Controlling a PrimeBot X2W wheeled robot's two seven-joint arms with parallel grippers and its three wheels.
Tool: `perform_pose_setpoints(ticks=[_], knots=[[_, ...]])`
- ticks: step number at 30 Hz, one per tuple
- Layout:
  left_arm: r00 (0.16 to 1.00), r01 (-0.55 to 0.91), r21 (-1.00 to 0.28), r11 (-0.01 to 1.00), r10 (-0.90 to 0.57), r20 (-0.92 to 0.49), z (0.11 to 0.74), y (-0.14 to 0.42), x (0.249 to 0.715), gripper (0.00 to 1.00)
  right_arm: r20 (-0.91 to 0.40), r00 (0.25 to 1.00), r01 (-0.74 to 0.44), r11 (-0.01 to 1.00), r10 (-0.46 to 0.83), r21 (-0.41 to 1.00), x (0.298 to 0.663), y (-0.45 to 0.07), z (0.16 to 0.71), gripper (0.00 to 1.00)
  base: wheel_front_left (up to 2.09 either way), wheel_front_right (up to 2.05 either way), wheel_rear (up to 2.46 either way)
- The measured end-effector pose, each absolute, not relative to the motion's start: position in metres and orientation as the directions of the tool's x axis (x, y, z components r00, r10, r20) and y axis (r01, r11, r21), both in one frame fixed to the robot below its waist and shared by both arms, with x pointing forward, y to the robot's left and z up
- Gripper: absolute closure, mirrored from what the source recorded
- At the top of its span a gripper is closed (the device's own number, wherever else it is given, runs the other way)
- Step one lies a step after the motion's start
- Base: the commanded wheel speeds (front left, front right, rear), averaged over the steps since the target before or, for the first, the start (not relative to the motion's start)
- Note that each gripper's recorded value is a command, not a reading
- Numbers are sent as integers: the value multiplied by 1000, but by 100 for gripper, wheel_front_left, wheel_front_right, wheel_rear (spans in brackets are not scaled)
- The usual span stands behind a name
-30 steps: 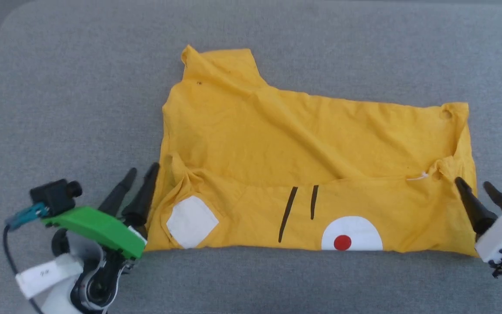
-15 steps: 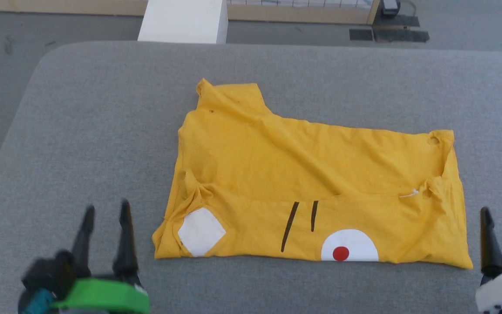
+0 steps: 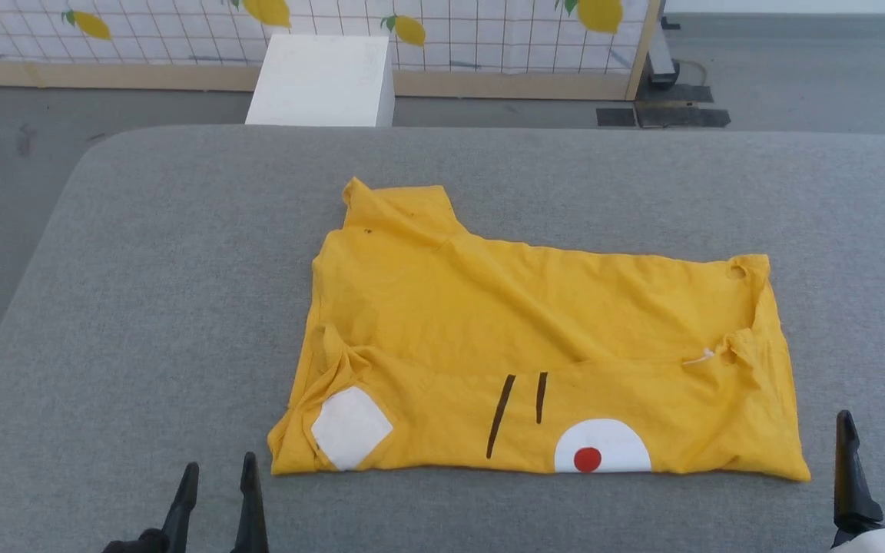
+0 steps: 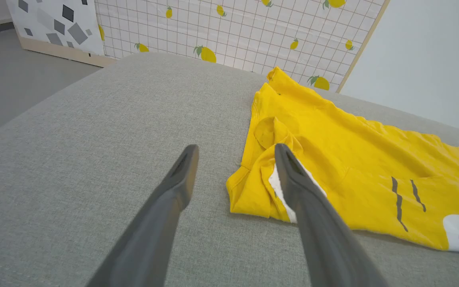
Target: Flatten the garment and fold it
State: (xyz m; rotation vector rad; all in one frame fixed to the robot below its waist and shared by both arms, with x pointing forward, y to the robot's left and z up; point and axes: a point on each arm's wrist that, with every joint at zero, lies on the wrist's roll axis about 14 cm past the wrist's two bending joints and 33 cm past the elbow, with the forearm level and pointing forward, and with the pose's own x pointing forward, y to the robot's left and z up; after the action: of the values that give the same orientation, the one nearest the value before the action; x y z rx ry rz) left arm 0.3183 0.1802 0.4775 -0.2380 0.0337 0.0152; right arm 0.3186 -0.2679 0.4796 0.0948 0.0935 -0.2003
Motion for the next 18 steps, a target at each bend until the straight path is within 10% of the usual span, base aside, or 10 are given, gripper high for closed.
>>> perform_pose_setpoints(ticks=[18], knots=[[867, 120, -171, 978, -187, -461, 406, 162, 342, 0, -184, 968, 193, 977, -173, 93, 316, -259, 457, 0, 0, 0, 0]])
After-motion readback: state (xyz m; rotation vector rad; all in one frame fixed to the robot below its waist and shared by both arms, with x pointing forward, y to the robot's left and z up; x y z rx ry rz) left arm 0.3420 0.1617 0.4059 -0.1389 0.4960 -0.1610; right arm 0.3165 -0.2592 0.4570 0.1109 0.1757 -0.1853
